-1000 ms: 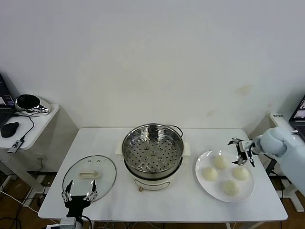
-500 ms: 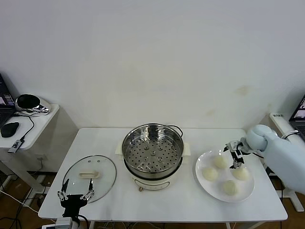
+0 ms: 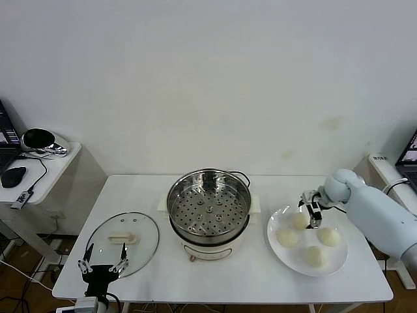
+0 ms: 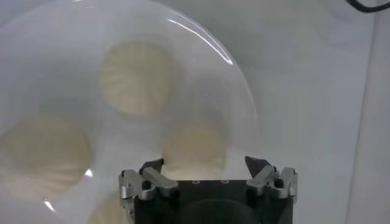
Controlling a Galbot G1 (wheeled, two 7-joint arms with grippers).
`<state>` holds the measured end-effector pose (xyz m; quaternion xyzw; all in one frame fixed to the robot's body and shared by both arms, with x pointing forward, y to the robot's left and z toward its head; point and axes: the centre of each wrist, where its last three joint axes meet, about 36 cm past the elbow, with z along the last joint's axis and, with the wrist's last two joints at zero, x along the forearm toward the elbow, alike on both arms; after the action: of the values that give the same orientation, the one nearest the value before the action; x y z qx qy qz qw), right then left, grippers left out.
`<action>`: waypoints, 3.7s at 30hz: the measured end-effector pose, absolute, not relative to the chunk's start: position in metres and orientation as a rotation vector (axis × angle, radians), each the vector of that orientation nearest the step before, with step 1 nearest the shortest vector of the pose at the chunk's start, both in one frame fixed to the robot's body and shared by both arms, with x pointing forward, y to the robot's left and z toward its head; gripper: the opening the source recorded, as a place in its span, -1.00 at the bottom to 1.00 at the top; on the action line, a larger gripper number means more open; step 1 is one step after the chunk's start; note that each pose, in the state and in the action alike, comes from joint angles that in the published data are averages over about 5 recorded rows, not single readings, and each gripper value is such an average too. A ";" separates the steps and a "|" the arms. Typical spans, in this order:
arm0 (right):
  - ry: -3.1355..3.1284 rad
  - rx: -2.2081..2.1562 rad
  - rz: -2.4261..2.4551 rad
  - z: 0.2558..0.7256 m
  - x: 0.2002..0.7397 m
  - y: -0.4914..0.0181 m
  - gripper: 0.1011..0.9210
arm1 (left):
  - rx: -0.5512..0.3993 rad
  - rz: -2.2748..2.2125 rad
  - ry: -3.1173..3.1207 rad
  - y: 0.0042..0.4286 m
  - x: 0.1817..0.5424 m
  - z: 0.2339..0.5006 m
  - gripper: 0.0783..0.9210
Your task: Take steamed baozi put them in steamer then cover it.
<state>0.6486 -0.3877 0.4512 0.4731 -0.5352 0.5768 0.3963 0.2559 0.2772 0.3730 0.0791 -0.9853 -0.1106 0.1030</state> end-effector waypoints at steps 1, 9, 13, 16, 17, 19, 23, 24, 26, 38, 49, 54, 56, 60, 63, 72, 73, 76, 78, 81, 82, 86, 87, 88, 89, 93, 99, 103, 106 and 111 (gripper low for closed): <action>-1.355 1.198 1.460 0.450 0.649 -0.387 0.64 | 0.233 -0.327 -2.908 0.277 0.256 0.373 0.77; -1.334 1.199 1.457 0.445 0.649 -0.387 0.33 | 0.233 -0.325 -2.913 0.277 0.255 0.375 0.77; -1.333 1.202 1.460 0.447 0.649 -0.387 0.22 | 0.233 -0.325 -2.914 0.277 0.255 0.376 0.77; -1.335 1.204 1.466 0.451 0.650 -0.388 0.19 | 0.233 -0.326 -2.916 0.277 0.255 0.377 0.77; -1.336 1.205 1.468 0.453 0.650 -0.388 0.18 | 0.233 -0.327 -2.917 0.277 0.255 0.377 0.77; -1.339 1.208 1.474 0.458 0.650 -0.388 0.18 | 0.234 -0.326 -2.919 0.276 0.255 0.378 0.77; -1.347 1.219 1.492 0.474 0.649 -0.389 0.18 | 0.233 -0.324 -2.922 0.276 0.255 0.379 0.77; -1.350 1.222 1.498 0.480 0.649 -0.389 0.18 | 0.232 -0.324 -2.922 0.276 0.255 0.380 0.77; -1.359 1.228 1.512 0.494 0.649 -0.390 0.18 | 0.229 -0.325 -2.923 0.276 0.255 0.380 0.77; -1.485 1.304 1.678 0.624 0.670 -0.358 0.18 | 0.210 -0.315 -2.939 0.277 0.260 0.383 0.77; -1.427 1.566 1.923 0.694 0.694 -0.244 0.18 | 0.217 -0.314 -2.952 0.286 0.265 0.387 0.77; -1.298 1.716 2.027 0.693 0.701 -0.180 0.19 | 0.224 -0.316 -2.963 0.287 0.267 0.391 0.77; -1.234 1.771 2.067 0.689 0.702 -0.156 0.19 | 0.229 -0.316 -2.966 0.288 0.267 0.393 0.77; -1.090 1.853 2.153 0.678 0.705 -0.117 0.21 | 0.241 -0.317 -2.970 0.291 0.267 0.395 0.77; -0.970 1.899 2.214 0.665 0.706 -0.094 0.22 | 0.249 -0.316 -2.971 0.292 0.265 0.397 0.77; -0.690 2.001 2.331 0.625 0.707 -0.053 0.22 | 0.274 -0.313 -2.975 0.295 0.263 0.400 0.77; -0.666 2.008 2.343 0.621 0.708 -0.049 0.22 | 0.275 -0.312 -2.976 0.295 0.263 0.400 0.77; -0.599 2.018 2.374 0.612 0.709 -0.041 0.23 | 0.275 -0.309 -2.978 0.294 0.264 0.400 0.77; -0.558 2.020 2.391 0.607 0.710 -0.038 0.24 | 0.275 -0.308 -2.979 0.294 0.264 0.400 0.77; -0.503 2.015 2.412 0.600 0.712 -0.034 0.24 | 0.276 -0.305 -2.979 0.294 0.264 0.400 0.77; -0.486 2.012 2.418 0.598 0.713 -0.034 0.24 | 0.276 -0.304 -2.979 0.294 0.264 0.400 0.77; -0.429 2.005 2.435 0.591 0.715 -0.031 0.26 | 0.276 -0.303 -2.979 0.295 0.264 0.400 0.77; -0.420 2.004 2.438 0.589 0.716 -0.031 0.28 | 0.276 -0.302 -2.980 0.295 0.264 0.400 0.77; -0.414 2.004 2.440 0.588 0.716 -0.031 0.32 | 0.276 -0.301 -2.980 0.295 0.264 0.400 0.77; -0.409 2.003 2.443 0.587 0.717 -0.031 0.36 | 0.277 -0.300 -2.981 0.295 0.264 0.400 0.77; -0.405 1.998 2.446 0.587 0.718 -0.032 0.62 | 0.278 -0.296 -2.984 0.294 0.264 0.401 0.77; -0.486 1.975 2.412 0.611 0.715 -0.041 0.76 | 0.279 -0.296 -2.989 0.294 0.264 0.404 0.77; -0.620 1.917 2.351 0.637 0.706 -0.060 0.76 | 0.278 -0.297 -2.995 0.295 0.264 0.407 0.77; -0.766 1.837 2.275 0.657 0.696 -0.083 0.76 | 0.273 -0.295 -3.001 0.294 0.264 0.409 0.77; -1.000 1.666 2.088 0.679 0.668 -0.134 0.76 | 0.258 -0.295 -3.005 0.292 0.264 0.410 0.77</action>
<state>0.6684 -0.1345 0.6794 0.5781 -0.3469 0.7243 0.1443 0.2641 0.2922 0.4102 0.0850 -0.9901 -0.0971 0.0555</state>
